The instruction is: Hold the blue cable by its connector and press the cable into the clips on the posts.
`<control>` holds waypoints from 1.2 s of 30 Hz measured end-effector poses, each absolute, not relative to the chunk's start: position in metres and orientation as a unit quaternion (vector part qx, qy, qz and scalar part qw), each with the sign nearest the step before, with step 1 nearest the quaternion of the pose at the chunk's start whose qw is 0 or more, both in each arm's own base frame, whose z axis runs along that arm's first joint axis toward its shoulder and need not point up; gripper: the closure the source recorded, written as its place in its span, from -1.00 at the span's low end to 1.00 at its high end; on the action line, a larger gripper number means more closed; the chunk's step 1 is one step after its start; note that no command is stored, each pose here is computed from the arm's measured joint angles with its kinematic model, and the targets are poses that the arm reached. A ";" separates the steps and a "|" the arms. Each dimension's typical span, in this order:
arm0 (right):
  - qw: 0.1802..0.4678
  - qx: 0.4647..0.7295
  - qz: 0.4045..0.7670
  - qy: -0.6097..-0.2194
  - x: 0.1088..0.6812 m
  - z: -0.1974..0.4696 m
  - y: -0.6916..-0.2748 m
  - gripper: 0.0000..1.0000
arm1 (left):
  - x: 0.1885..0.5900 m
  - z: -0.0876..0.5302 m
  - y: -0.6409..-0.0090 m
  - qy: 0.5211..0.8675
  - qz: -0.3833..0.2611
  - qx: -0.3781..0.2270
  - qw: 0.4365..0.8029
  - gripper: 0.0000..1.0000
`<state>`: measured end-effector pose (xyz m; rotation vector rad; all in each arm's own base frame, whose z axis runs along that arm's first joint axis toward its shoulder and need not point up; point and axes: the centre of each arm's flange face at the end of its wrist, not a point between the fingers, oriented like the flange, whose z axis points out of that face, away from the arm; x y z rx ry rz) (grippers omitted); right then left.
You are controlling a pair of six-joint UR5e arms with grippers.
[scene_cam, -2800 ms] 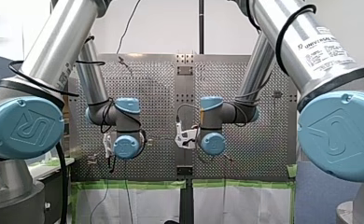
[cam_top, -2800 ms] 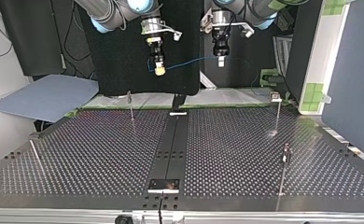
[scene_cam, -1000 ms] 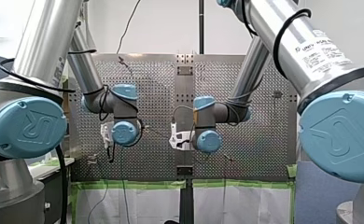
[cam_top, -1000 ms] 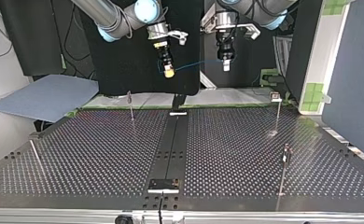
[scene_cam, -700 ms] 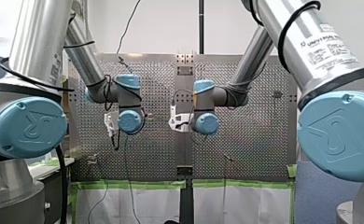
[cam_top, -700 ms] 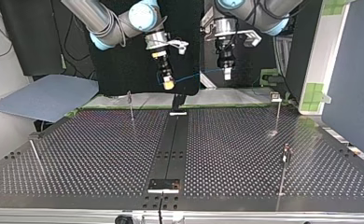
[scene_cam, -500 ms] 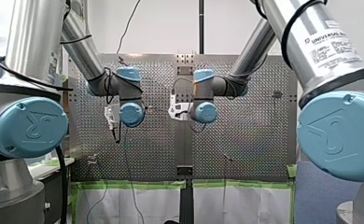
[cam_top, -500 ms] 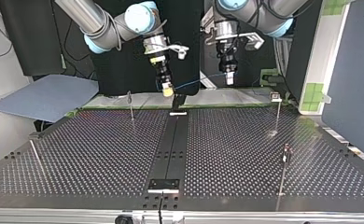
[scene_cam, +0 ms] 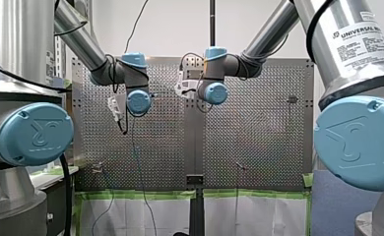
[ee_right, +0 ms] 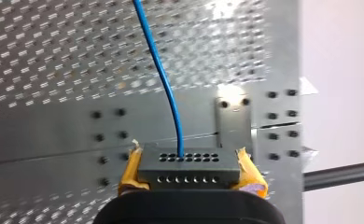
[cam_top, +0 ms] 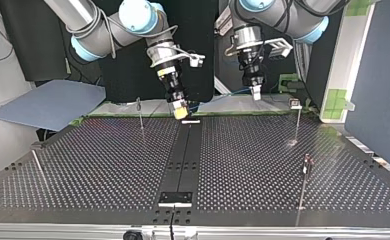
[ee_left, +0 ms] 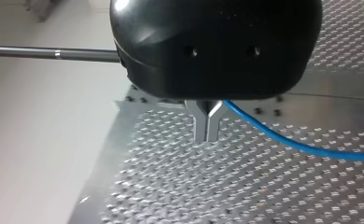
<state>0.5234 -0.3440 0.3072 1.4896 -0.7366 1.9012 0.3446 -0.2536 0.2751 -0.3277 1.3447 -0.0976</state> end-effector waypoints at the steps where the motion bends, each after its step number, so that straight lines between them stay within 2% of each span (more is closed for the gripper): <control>1: 0.302 0.560 0.719 -0.277 0.524 0.310 -0.344 1.00 | 0.346 0.280 -0.253 0.617 -0.047 -0.154 0.771 1.00; 7: 0.295 0.550 0.732 -0.273 0.532 0.322 -0.351 1.00 | 0.354 0.315 -0.248 0.598 -0.053 -0.170 0.782 1.00; 18: 0.282 0.550 0.741 -0.263 0.554 0.325 -0.360 1.00 | 0.366 0.384 -0.233 0.565 -0.051 -0.193 0.801 1.00; 28: 0.275 0.547 0.749 -0.253 0.568 0.353 -0.361 1.00 | 0.375 0.392 -0.220 0.580 -0.028 -0.195 0.791 1.00; 36: 0.272 0.533 0.764 -0.241 0.581 0.382 -0.361 1.00 | 0.379 0.387 -0.206 0.601 -0.006 -0.196 0.775 1.00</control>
